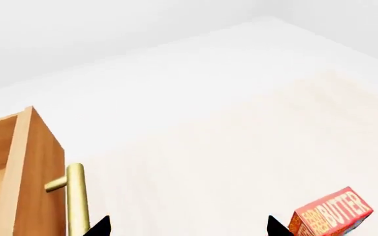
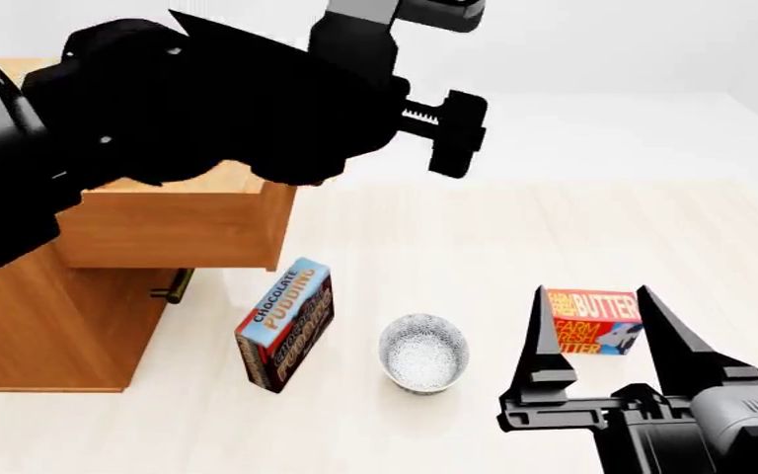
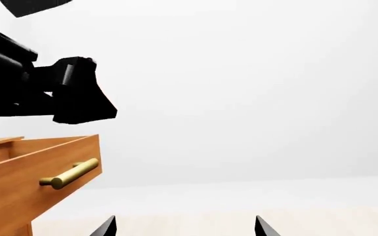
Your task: Put the bowl in the top drawer of the cabinet.
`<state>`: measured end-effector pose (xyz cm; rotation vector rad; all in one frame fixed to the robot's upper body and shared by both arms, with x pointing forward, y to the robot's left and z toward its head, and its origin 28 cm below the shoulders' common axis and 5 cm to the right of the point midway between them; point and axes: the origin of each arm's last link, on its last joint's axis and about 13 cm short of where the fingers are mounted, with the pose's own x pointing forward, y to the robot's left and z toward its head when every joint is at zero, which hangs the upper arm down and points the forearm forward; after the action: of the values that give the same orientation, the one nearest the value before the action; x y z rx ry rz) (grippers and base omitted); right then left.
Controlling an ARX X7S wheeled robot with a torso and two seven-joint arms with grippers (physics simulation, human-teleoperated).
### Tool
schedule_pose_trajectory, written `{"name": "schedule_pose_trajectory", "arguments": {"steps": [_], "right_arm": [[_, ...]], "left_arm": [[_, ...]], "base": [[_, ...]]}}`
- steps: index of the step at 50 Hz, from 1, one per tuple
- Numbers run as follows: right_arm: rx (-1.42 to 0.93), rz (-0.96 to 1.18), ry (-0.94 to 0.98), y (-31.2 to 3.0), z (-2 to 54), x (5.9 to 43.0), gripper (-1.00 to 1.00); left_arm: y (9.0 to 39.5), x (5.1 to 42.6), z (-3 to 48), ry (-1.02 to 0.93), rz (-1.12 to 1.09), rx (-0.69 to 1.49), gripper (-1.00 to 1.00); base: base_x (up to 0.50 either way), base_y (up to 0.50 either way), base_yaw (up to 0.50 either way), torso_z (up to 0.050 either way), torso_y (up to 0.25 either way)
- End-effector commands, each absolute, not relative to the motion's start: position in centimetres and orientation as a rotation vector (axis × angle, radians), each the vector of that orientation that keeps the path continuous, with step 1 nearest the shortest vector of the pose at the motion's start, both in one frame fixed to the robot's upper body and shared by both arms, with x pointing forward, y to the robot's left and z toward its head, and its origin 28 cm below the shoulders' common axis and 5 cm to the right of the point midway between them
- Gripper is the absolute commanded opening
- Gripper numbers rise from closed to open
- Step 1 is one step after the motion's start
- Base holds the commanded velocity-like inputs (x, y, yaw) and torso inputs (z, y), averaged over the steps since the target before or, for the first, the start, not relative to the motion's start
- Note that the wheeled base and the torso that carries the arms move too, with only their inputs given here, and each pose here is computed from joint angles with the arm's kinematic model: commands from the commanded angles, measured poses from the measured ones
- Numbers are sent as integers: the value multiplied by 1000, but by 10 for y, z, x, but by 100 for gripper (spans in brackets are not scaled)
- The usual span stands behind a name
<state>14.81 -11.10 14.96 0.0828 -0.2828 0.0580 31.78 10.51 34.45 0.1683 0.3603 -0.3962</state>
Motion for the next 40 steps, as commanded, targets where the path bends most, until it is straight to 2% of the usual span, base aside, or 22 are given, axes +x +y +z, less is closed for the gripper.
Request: {"name": "schedule_pose_trajectory", "arguments": {"steps": [1,21,40], "right_arm": [[83,58,-283,-111,149,147,100],[88,50,-280,-114,147,147,100],[90,48,-279,-116,146,148,100]], "left_arm": [[96,310,316,474,-466,282,100],[93,325,290,760,-589,234,100],[98,339,282,832,-577,188,100]], "base": [[0,0,0,0,0],[0,0,0,0,0],[0,0,0,0,0]]}}
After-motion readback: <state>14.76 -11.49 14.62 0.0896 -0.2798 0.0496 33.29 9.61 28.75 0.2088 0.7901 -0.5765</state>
